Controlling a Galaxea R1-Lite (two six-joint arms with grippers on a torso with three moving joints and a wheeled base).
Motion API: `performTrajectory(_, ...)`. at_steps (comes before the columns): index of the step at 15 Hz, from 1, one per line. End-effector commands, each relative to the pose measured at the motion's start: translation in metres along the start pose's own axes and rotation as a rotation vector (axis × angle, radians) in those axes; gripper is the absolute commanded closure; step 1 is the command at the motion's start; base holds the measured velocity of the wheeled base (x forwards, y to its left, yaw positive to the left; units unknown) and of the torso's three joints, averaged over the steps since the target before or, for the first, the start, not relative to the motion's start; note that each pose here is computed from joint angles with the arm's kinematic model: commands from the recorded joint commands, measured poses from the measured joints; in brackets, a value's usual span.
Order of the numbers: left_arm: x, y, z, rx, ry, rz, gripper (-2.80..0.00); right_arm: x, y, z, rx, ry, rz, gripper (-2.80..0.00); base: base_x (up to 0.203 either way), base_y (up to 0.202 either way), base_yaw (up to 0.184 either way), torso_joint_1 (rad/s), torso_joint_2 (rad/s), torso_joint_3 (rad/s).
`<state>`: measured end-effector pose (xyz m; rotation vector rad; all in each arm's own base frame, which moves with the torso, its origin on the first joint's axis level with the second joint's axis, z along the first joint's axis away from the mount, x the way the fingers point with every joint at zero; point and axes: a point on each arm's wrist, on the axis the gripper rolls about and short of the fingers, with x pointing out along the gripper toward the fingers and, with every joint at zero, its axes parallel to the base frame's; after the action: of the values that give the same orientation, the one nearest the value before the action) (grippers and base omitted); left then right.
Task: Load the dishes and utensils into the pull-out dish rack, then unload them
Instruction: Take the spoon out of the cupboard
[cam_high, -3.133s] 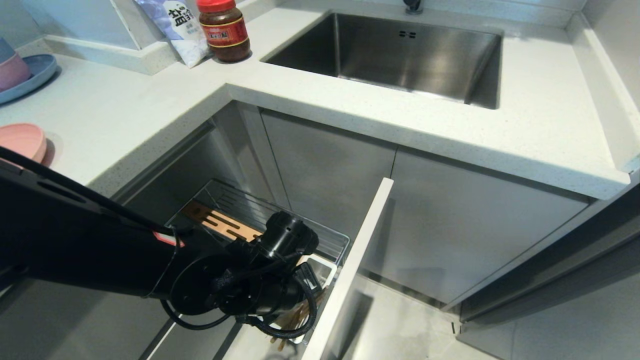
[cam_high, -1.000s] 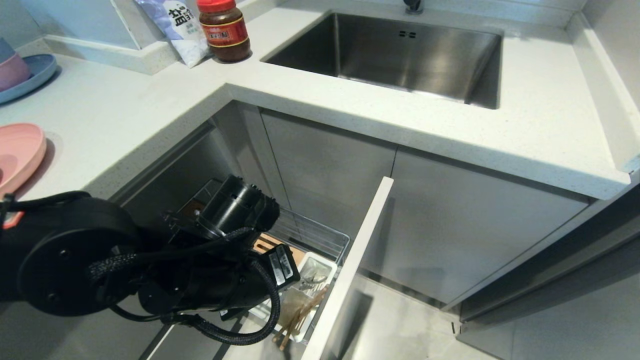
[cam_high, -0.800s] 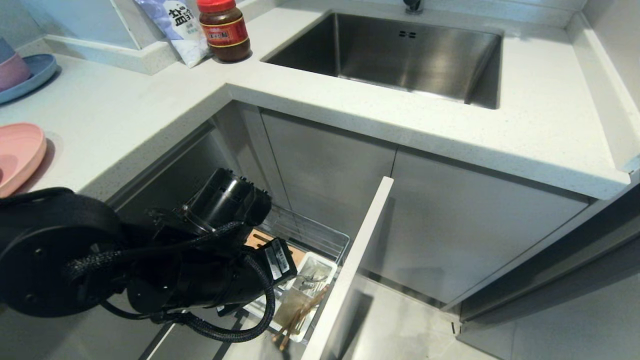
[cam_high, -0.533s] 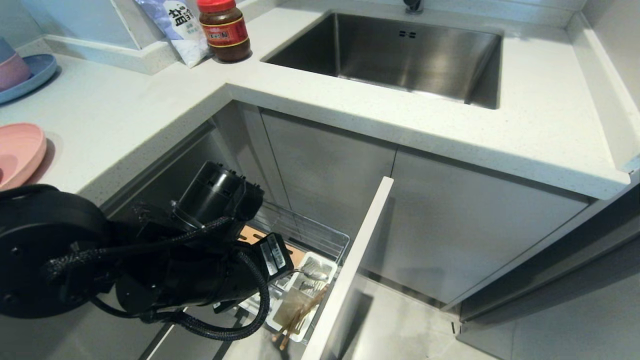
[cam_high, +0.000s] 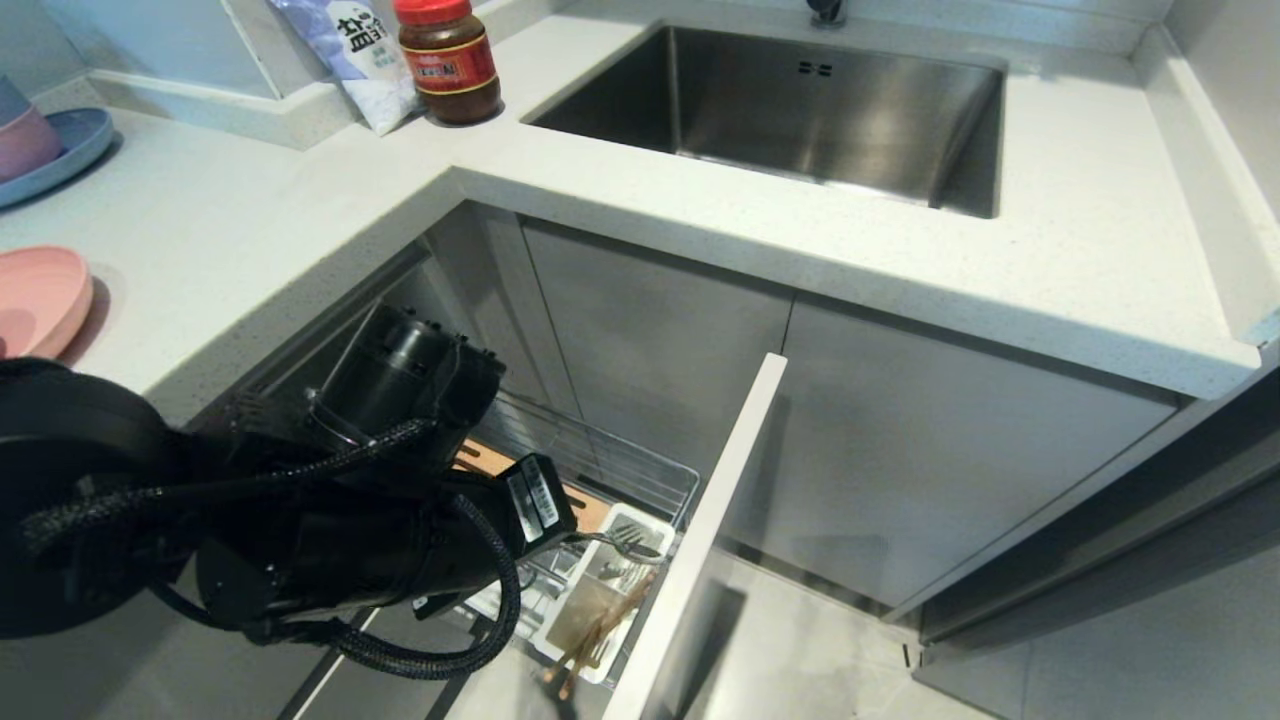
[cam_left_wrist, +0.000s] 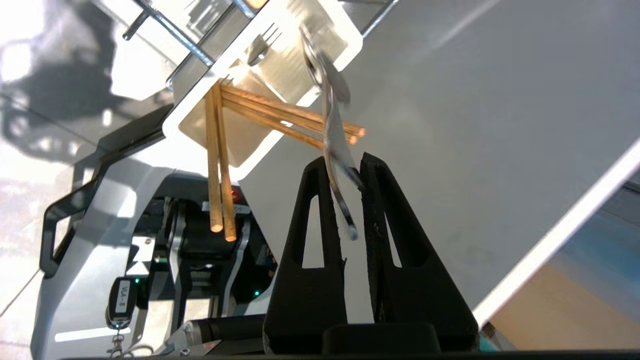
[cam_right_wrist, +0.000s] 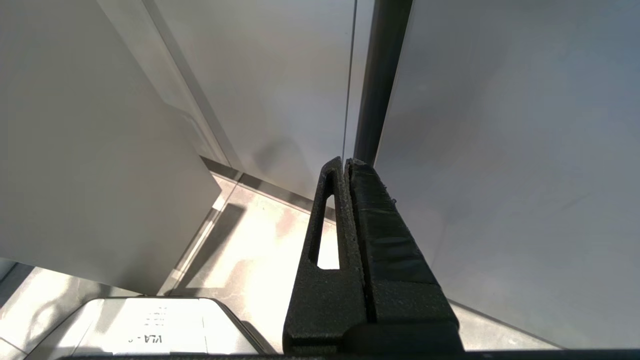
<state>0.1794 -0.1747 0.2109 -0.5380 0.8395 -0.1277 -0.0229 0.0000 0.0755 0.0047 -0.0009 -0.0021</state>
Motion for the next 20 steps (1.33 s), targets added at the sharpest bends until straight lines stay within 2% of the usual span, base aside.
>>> performTrajectory(1, -0.006, 0.0, 0.002, -0.005, -0.013, -0.011, 0.0, 0.0, 0.0, -0.001, 0.0, -0.002, 0.0, 0.0, 0.0, 0.0, 0.0, 0.0, 0.0, 0.0)
performTrajectory(7, -0.01, 0.001, 0.003, 0.004, -0.036, 0.022, 0.0, 0.0, 0.0, -0.001, 0.0, -0.002, 0.001, 0.0, 0.0, 0.0, 0.0, 0.0, 0.0, 0.0)
performTrajectory(16, -0.039, 0.002, 0.017, 0.032, -0.212, 0.03, 0.0, 0.0, 0.0, -0.001, 0.0, -0.002, 0.0, 0.0, 0.0, 0.0, 0.0, 0.0, 0.0, 0.0)
performTrajectory(20, -0.05, 0.003, 0.021, 0.026, -0.239, 0.01, 0.0, 0.0, 0.0, -0.001, 0.0, -0.002, 0.0, 0.0, 0.0, 0.0, 0.0, 0.0, 0.0, 0.0)
